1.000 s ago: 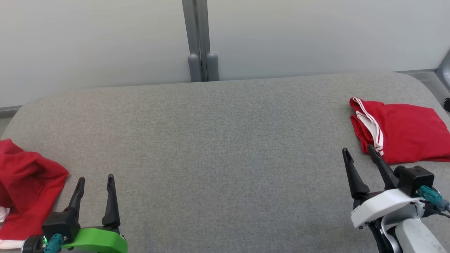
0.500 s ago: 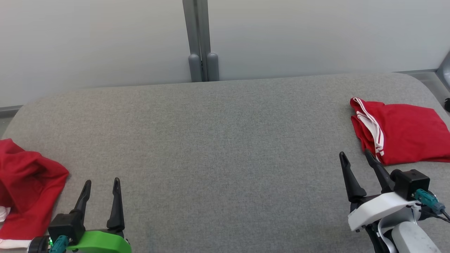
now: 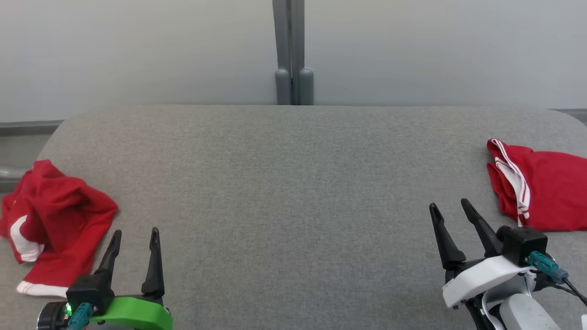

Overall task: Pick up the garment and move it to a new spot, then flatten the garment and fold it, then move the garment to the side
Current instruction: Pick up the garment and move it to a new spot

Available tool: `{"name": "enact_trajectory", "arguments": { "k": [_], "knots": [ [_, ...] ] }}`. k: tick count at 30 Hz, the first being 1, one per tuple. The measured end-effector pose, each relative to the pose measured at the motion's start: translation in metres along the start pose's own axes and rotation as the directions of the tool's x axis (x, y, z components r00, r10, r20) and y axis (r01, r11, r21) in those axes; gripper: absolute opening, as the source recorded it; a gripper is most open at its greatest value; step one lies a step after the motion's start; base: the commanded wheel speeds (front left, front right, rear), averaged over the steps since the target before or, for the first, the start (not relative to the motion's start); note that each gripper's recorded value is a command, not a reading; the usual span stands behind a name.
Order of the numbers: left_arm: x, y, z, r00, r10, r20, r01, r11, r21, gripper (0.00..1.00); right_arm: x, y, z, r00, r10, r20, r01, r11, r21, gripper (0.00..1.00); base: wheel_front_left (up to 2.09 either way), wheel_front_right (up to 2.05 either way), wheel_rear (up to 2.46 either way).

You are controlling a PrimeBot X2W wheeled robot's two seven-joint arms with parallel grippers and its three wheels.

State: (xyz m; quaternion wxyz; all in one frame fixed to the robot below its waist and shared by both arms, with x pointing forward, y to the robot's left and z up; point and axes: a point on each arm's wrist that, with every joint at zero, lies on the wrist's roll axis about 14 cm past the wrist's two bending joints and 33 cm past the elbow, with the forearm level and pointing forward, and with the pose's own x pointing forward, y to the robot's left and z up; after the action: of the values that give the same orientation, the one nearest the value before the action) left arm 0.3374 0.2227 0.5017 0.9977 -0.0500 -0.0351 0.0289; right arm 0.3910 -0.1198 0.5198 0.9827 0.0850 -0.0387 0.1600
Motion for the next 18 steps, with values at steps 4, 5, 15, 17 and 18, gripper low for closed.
{"name": "enact_trajectory", "arguments": {
  "k": [4,5,15,17,18],
  "knots": [
    [-0.012,0.021,0.005,0.998,0.065,0.015,-0.065,0.998,0.010,1.00,0.011,0.025,-0.008,0.997,0.070,-0.018,-0.069,0.997,0.023,1.00,0.00,0.00,0.00],
    [-0.016,0.027,0.006,0.996,0.083,0.018,-0.083,0.996,0.011,1.00,0.014,0.033,-0.010,0.996,0.091,-0.023,-0.090,0.996,0.028,1.00,0.00,0.00,0.00],
    [-0.062,0.081,0.018,0.961,0.271,0.052,-0.273,0.961,0.033,1.00,0.039,0.108,-0.025,0.956,0.289,-0.054,-0.284,0.956,0.079,1.00,0.00,0.00,0.00],
    [-0.072,0.089,0.020,0.951,0.302,0.059,-0.305,0.952,0.035,1.00,0.042,0.121,-0.027,0.944,0.324,-0.059,-0.319,0.944,0.085,1.00,0.00,0.00,0.00],
    [-0.077,0.094,0.021,0.946,0.319,0.062,-0.322,0.946,0.036,1.00,0.043,0.128,-0.029,0.938,0.342,-0.062,-0.336,0.938,0.087,1.00,0.00,0.00,0.00]
  ]
}}
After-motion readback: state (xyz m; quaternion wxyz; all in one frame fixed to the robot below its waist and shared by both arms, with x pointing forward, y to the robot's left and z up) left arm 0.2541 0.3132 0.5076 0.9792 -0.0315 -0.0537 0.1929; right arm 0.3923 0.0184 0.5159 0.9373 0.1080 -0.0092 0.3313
